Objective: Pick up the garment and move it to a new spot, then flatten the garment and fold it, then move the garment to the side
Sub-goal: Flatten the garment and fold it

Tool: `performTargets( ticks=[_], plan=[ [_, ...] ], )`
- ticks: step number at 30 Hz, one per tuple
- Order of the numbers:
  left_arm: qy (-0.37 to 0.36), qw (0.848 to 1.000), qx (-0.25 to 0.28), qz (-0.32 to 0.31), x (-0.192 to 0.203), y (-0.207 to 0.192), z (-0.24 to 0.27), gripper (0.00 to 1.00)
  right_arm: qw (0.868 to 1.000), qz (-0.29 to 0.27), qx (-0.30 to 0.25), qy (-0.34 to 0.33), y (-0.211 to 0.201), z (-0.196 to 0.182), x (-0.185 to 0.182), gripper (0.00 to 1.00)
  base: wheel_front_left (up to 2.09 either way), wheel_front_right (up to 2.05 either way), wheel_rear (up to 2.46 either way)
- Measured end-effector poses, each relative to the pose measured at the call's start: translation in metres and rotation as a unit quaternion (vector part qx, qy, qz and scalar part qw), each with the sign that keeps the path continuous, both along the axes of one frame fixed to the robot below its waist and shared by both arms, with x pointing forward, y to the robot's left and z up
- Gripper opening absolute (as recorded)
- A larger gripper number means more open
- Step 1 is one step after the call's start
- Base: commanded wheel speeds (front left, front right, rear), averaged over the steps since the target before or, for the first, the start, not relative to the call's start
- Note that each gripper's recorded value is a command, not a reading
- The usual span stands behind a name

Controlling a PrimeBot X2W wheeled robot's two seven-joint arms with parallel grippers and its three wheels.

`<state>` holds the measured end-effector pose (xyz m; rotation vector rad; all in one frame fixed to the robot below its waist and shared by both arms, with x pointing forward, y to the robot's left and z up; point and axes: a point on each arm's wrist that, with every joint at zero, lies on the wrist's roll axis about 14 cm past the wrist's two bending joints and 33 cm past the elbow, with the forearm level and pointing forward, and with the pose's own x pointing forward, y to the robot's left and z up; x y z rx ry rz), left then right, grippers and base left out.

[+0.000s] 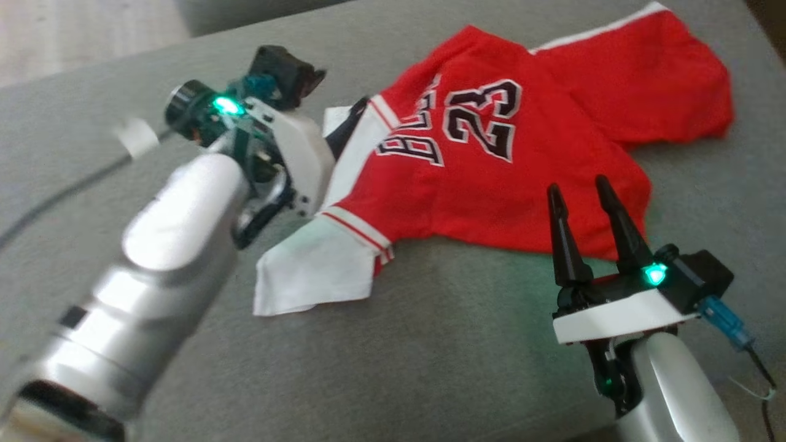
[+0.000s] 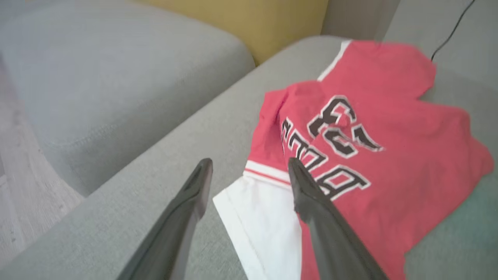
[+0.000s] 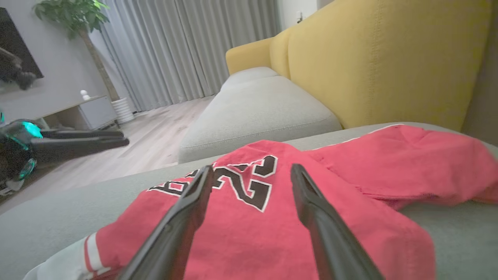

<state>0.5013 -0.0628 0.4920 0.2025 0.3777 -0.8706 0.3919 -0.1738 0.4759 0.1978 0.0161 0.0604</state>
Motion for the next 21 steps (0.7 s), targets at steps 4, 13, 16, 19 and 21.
performTargets(
  ticks=[4, 13, 16, 19, 21],
  plan=[
    [0.075, 0.995, 0.062, -0.035, -0.004, 0.001, -0.037, 1.00, 1.000, -0.027, 0.003, 0.005, -0.017, -0.001, -0.005, 1.00, 0.00, 0.00, 0.00],
    [0.170, 0.976, 0.122, -0.054, -0.001, 0.004, -0.093, 1.00, 0.997, -0.069, 0.001, 0.027, -0.043, -0.011, -0.021, 1.00, 0.00, 0.00, 0.00],
    [0.179, 0.971, 0.147, -0.057, -0.001, 0.008, -0.109, 1.00, 0.997, -0.077, -0.001, 0.029, -0.047, -0.012, -0.023, 1.00, 0.00, 0.00, 0.00],
    [0.186, 0.969, 0.152, -0.058, 0.002, 0.006, -0.115, 1.00, 0.996, -0.085, 0.000, 0.031, -0.052, -0.013, -0.025, 1.00, 0.00, 0.00, 0.00],
    [0.186, 0.968, 0.157, -0.061, 0.002, 0.005, -0.117, 1.00, 0.996, -0.087, 0.001, 0.031, -0.053, -0.013, -0.025, 1.00, 0.00, 0.00, 0.00]
  ],
)
